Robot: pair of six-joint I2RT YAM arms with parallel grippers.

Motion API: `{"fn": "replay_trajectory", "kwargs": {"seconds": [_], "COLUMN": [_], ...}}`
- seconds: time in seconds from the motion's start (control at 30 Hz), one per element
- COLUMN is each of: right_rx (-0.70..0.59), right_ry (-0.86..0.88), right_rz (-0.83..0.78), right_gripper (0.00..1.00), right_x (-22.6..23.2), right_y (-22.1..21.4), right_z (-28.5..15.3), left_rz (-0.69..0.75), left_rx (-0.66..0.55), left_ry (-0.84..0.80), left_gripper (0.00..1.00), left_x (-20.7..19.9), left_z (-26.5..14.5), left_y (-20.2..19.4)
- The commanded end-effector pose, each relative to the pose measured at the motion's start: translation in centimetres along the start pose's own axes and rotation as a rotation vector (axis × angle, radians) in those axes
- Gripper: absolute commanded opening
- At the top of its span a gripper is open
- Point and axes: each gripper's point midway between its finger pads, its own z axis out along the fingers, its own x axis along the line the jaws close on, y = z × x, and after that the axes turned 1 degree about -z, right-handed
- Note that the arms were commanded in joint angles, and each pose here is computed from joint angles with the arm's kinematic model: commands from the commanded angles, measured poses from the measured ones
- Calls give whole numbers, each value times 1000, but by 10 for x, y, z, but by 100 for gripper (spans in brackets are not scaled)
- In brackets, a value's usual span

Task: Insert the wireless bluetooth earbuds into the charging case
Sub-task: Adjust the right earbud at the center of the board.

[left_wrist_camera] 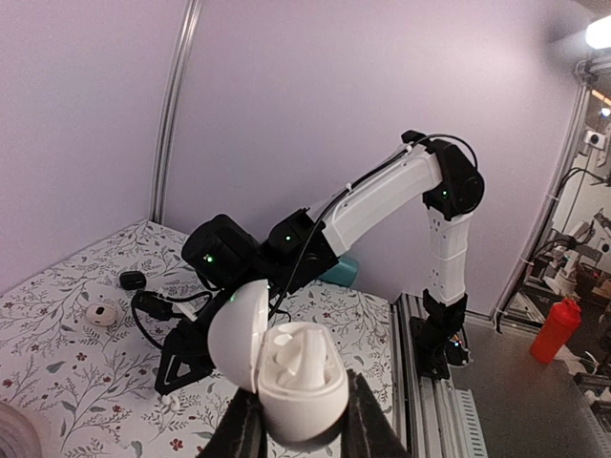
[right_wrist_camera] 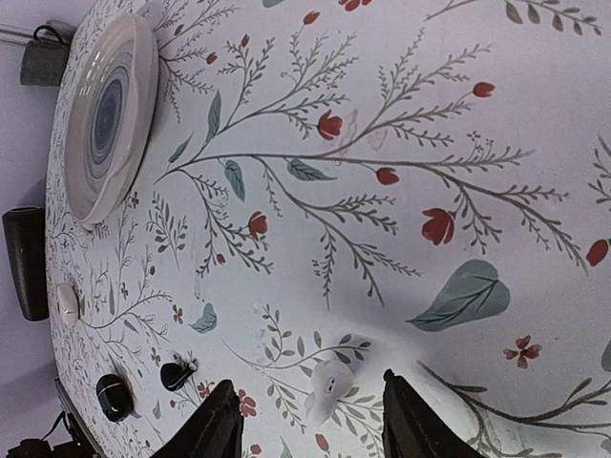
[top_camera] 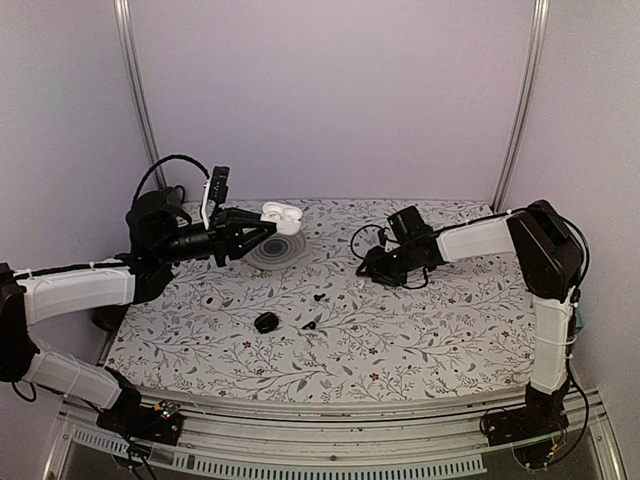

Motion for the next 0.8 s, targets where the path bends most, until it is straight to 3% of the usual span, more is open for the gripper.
{"fn": "replay_trajectory", "kwargs": {"seconds": [0.0, 0.37, 0.77], "right_rx": [-24, -22, -11], "right_ry": [-18, -33, -53], "right_rz": [3, 54, 72], "right_gripper": [51, 30, 24], "right_x": [1, 3, -2], "right_y": [0, -13, -14], "right_z": [-16, -7, 3], "left_rz": [16, 13, 17], "left_rx": [-12, -12, -14], "left_ry": [7, 1, 6], "left_gripper": [0, 0, 0], "left_x": [1, 0, 0], "left_z": [-4, -4, -6], "left_y": [4, 3, 1]}}
